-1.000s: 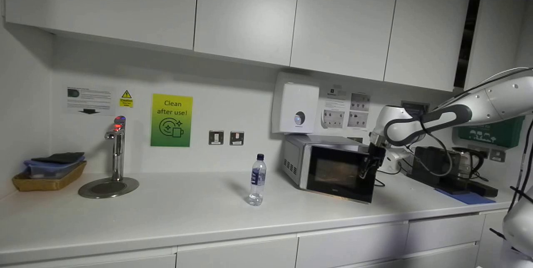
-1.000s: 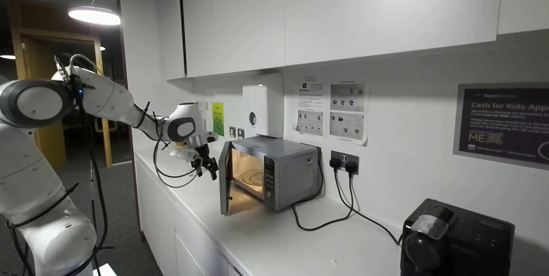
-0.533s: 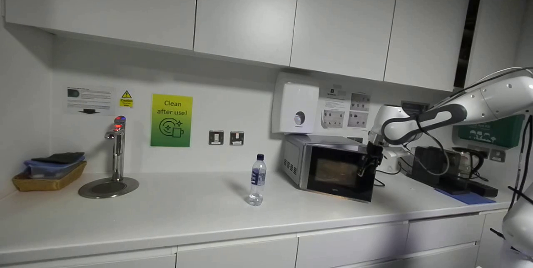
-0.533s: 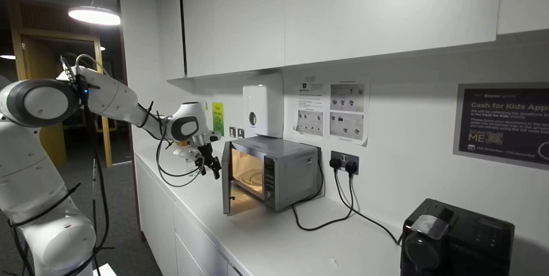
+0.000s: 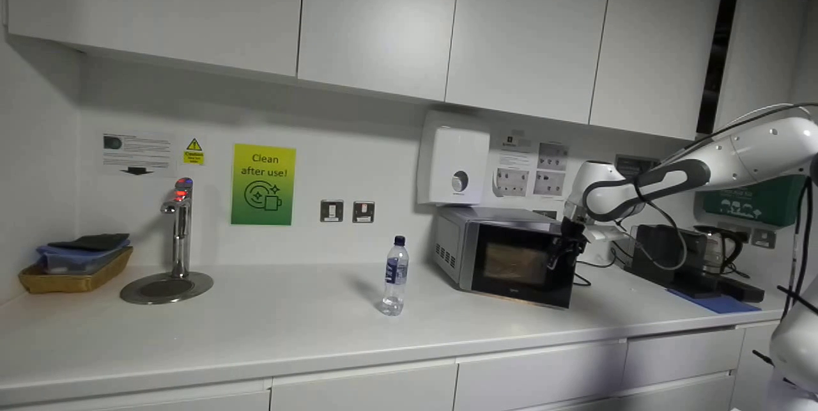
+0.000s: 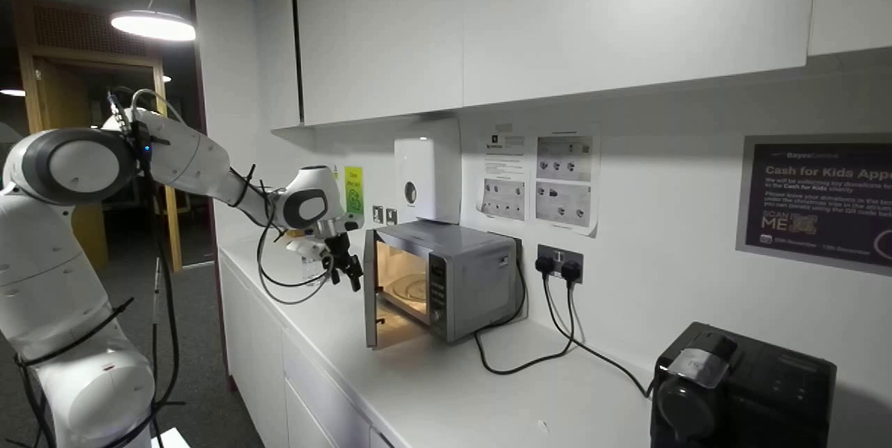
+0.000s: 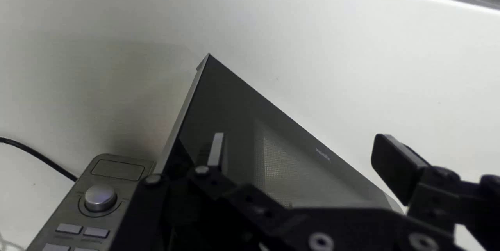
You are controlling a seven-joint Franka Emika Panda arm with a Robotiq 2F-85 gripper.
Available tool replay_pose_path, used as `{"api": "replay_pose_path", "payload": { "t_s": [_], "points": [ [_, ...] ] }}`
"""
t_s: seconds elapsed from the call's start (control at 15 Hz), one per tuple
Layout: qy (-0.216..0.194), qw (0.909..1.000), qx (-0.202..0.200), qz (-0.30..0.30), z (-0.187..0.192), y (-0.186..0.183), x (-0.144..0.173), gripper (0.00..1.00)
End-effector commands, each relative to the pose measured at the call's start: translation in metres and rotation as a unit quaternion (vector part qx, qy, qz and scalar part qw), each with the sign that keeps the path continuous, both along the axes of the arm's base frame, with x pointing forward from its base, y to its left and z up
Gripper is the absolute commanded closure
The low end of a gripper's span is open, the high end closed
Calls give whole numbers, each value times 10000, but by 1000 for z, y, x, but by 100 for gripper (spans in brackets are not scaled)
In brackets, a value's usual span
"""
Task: Close the microwave door
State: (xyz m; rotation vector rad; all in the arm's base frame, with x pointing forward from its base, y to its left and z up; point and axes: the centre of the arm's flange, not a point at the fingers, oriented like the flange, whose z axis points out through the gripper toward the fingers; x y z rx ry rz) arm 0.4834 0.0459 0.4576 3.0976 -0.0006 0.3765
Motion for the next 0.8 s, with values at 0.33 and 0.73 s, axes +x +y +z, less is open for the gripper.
{"api": "replay_pose_path", "payload": {
  "t_s": [0.33,0.73],
  "points": [
    [-139,9988,-172,-444,4,-20,17,0],
    [-142,9961,-121,-860,4,-27,22,0]
  ]
}}
